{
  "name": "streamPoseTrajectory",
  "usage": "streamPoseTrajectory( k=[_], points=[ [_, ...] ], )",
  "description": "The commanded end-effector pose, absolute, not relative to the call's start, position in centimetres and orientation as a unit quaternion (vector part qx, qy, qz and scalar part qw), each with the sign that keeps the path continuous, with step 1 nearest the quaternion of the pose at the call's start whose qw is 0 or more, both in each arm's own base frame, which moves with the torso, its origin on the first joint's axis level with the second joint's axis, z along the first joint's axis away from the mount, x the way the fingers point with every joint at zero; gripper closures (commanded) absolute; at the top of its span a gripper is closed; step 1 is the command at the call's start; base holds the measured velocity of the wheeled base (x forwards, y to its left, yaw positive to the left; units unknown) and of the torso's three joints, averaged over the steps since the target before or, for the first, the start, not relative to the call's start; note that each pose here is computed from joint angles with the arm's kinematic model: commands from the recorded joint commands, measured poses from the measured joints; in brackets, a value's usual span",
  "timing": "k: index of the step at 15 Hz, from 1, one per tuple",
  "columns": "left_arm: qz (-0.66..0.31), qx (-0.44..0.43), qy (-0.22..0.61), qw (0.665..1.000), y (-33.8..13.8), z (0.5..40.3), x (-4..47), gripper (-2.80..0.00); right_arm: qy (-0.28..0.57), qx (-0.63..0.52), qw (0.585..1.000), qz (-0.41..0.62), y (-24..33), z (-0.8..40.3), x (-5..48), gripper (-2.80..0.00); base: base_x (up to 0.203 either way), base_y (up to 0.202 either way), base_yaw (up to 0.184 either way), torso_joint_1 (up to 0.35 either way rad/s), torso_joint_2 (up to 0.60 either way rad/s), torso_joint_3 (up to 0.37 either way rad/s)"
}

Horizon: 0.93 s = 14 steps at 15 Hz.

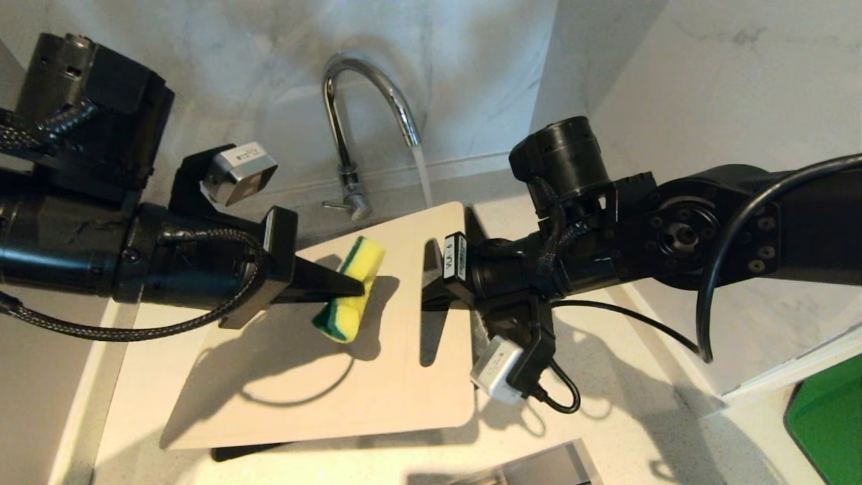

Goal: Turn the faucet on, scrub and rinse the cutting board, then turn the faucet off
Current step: Scrub the cutting board underwater

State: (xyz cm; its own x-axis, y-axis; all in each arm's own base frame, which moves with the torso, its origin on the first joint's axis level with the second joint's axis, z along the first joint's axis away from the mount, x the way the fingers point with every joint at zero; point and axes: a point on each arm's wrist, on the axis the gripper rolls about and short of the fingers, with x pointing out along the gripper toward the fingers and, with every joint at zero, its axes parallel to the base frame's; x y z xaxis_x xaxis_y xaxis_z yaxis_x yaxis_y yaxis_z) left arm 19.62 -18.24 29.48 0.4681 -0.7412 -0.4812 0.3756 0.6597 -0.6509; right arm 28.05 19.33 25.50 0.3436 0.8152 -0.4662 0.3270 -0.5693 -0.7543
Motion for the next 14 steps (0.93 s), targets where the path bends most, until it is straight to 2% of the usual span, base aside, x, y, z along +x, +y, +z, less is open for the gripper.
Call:
streamPoseTrajectory(
  k=[1,8,14],
  points=[
    [-0.331,-0.234,0.396,0.824,-18.4,27.6,19.9,0.0,-0.375,-0.771,0.274,0.435,19.3,25.5,28.0,0.0,0.0,0.0,0.0,0.0,0.0,0.0],
    [-0.288,-0.242,0.412,0.83,-17.2,23.1,21.4,0.0,-0.371,-0.769,0.29,0.432,19.0,26.2,27.7,0.0,0.0,0.0,0.0,0.0,0.0,0.0],
    [-0.218,-0.269,0.418,0.84,-13.5,19.6,22.9,0.0,-0.369,-0.768,0.291,0.434,19.0,26.1,27.7,0.0,0.0,0.0,0.0,0.0,0.0,0.0]
  ],
)
